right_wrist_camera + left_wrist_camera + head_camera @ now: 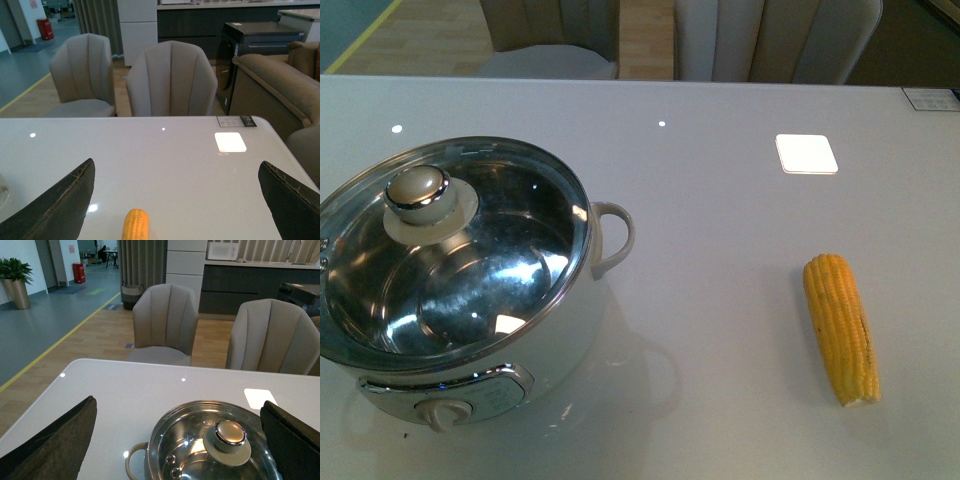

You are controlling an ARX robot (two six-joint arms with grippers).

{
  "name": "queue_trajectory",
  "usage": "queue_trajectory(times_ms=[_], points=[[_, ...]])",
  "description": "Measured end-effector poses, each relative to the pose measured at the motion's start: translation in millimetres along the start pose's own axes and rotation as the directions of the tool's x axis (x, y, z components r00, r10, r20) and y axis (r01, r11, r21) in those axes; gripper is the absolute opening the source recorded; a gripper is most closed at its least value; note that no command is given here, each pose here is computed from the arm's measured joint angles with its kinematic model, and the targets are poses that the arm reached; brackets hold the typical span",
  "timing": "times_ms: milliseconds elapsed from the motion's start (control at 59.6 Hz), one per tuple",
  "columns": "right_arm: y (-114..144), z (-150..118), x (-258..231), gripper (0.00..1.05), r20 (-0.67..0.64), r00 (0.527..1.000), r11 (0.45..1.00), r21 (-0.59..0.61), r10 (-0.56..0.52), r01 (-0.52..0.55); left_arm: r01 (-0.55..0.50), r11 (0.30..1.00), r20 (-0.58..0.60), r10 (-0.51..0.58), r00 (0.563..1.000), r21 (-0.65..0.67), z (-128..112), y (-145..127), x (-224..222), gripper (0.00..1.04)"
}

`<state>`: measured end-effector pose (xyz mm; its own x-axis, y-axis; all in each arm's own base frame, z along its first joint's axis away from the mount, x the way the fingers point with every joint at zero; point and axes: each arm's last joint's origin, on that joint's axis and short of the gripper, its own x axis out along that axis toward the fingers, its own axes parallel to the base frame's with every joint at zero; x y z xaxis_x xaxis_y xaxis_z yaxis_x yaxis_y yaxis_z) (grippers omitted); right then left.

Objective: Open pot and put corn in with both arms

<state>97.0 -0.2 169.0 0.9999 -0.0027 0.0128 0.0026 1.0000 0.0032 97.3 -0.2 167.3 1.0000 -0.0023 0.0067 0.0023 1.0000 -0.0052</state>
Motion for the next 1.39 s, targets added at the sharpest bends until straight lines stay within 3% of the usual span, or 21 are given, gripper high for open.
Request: queue_trajectory(times_ms=[621,756,873,1108,1293,1393], points=[[0,0,0,0.96,0.000,1.000,1.000,0.000,0.000,0.000,-0.002,1.000,-0.002,0.002,1.000,-0.001,0,0,0,0.98],[0,0,0,0.96,0.000,1.000,1.000,0.000,0.000,0.000,-0.030,0.999,-0.266,0.021,0.964,-0.029,-5,-3,2,0.98],[0,0,0,0.96,0.000,1.000,1.000,0.000,0.000,0.000,-0.001,0.999,-0.280,-0.012,0.960,-0.045,-4,-7,10,0.98],[0,0,0,0.96,0.000,1.000,1.000,0.000,0.000,0.000,0.083,0.995,-0.239,-0.096,0.966,-0.063,-3,-24,51,0.98],[0,0,0,0.96,0.000,1.000,1.000,0.000,0.001,-0.001,0.121,0.991,-0.235,-0.130,0.963,-0.050,-21,-43,106,0.98],[0,0,0,0.96,0.000,1.000,1.000,0.000,0.000,0.000,0.112,0.994,-0.275,-0.113,0.955,-0.017,-43,-52,135,0.98]])
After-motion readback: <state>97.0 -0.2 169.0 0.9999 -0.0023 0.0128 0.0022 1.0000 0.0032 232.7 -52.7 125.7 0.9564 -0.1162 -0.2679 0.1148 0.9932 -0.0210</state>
